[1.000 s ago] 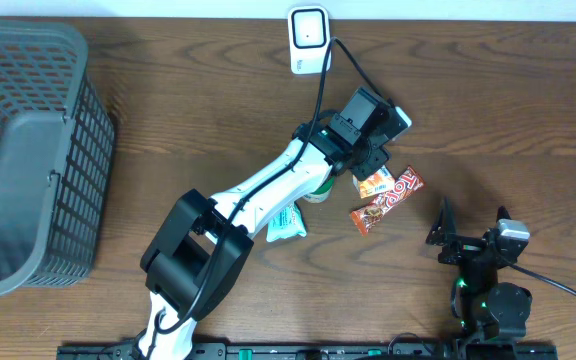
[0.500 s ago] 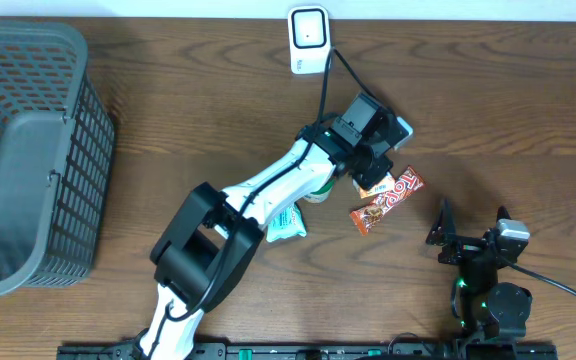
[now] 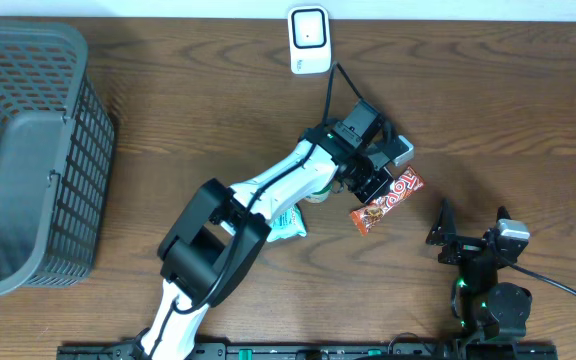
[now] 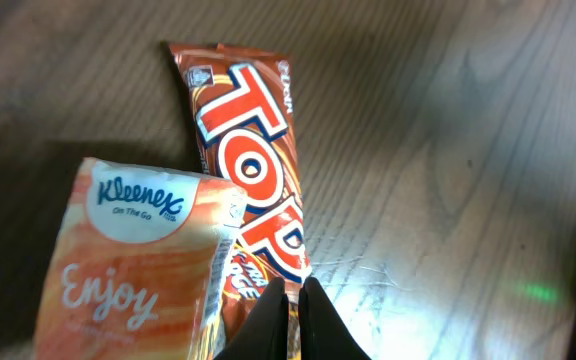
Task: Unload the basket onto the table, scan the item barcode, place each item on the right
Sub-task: 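Lower the Kleenex pack onto the table and open the left gripper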
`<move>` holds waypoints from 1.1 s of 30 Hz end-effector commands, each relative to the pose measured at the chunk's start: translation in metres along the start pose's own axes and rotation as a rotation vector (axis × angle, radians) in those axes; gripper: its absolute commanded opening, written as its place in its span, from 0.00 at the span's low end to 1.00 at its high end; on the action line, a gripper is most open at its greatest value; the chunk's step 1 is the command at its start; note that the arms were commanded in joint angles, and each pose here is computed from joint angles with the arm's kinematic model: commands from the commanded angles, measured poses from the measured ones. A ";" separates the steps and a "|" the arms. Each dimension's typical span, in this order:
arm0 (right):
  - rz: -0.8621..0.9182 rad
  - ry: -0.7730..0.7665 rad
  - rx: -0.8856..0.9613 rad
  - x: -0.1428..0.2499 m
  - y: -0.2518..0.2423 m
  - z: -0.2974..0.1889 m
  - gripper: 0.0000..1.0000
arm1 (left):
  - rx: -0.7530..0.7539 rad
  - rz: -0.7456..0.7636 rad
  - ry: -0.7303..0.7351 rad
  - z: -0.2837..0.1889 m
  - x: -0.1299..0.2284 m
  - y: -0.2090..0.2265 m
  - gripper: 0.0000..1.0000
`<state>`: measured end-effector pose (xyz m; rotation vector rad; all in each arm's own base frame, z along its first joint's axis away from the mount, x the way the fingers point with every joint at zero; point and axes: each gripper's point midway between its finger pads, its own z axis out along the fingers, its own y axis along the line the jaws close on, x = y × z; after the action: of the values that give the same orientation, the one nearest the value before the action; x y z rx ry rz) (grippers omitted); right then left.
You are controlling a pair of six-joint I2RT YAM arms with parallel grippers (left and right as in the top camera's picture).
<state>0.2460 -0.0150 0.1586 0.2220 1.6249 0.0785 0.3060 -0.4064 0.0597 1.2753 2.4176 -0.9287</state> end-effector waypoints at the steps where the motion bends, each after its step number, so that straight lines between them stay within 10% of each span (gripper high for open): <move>1: -0.015 0.002 -0.009 0.001 0.002 0.000 0.99 | 0.025 -0.022 0.035 0.019 0.014 0.004 0.08; 18: -0.015 0.002 -0.009 0.001 0.002 0.000 0.99 | -0.391 0.003 0.024 0.011 0.009 0.078 0.08; 33: -0.015 0.002 -0.009 0.001 0.002 0.000 0.99 | -0.360 0.058 -0.124 -0.032 -0.037 0.046 0.08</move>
<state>0.2460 -0.0150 0.1586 0.2220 1.6249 0.0785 0.3635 -0.3885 0.0473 1.1447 2.3735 -0.4894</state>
